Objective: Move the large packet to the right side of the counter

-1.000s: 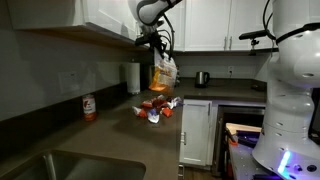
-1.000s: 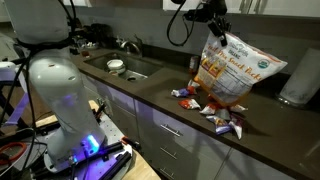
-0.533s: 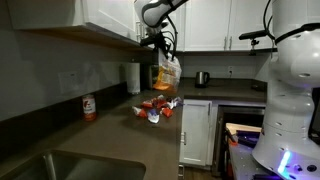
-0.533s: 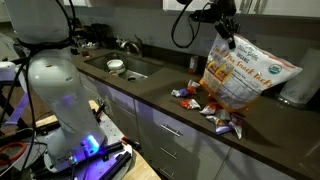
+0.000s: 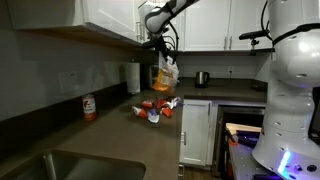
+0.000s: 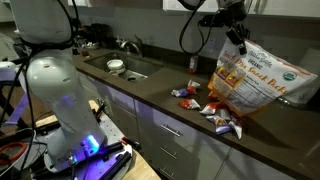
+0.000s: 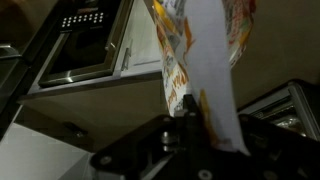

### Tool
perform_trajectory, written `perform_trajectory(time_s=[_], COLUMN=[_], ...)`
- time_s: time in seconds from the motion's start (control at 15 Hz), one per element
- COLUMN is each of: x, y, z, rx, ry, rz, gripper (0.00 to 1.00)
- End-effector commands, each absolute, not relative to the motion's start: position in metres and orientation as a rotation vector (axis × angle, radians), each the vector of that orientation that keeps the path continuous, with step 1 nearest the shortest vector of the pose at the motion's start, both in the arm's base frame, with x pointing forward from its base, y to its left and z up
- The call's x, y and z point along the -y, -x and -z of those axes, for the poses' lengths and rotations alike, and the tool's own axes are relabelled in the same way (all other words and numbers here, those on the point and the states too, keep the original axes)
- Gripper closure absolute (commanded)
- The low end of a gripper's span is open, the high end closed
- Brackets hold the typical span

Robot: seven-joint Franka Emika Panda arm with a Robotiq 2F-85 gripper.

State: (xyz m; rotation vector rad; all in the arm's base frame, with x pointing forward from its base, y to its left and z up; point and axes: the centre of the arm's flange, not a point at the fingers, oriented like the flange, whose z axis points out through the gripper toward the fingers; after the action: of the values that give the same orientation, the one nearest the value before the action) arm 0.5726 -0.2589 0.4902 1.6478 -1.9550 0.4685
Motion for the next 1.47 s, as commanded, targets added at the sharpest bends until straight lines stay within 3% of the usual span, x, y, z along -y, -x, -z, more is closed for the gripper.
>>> perform_trajectory(time_s=[0.0, 1.4], x=[0.284, 0.405], y=[-0.584, -0.566], z=[-0.491, -0.485], rx=[1.932, 1.743], ry=[-1.689, -1.807], rz=[-0.465, -0.527], gripper=[0.98, 0.98])
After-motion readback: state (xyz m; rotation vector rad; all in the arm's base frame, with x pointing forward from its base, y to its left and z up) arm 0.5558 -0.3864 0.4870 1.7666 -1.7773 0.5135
